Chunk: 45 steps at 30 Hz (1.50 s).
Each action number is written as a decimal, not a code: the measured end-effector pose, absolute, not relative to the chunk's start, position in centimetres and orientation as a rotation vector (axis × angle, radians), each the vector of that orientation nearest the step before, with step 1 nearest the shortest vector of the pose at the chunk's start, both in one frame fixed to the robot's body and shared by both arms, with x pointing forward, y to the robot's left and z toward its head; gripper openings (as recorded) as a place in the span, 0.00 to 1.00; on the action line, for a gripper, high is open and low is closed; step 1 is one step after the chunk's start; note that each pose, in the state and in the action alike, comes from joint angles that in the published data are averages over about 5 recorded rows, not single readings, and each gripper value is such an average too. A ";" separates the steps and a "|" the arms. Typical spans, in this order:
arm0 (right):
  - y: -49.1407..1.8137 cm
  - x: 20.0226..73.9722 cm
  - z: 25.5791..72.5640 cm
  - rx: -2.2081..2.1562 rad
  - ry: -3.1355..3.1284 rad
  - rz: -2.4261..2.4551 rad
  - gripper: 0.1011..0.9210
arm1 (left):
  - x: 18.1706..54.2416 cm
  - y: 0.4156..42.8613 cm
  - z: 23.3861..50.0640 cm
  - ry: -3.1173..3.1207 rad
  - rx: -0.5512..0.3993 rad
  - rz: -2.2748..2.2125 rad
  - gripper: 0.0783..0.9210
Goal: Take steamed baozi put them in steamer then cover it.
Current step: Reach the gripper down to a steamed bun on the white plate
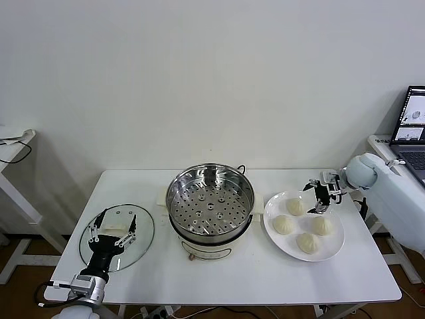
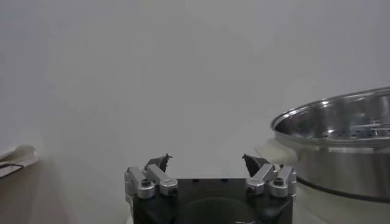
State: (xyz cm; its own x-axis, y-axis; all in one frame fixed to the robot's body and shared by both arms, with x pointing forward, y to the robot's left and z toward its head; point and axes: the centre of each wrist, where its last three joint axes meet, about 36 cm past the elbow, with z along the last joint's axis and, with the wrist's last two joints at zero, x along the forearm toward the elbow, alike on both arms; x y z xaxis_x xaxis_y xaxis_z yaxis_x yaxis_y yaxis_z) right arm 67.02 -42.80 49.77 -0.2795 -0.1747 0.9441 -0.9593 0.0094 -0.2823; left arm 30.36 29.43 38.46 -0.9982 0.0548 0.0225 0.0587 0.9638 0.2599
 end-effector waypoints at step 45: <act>-38.7 70.9 45.9 1.220 -1.413 1.348 0.71 | 29.8 29.2 37.4 -3.092 -0.086 -0.396 0.88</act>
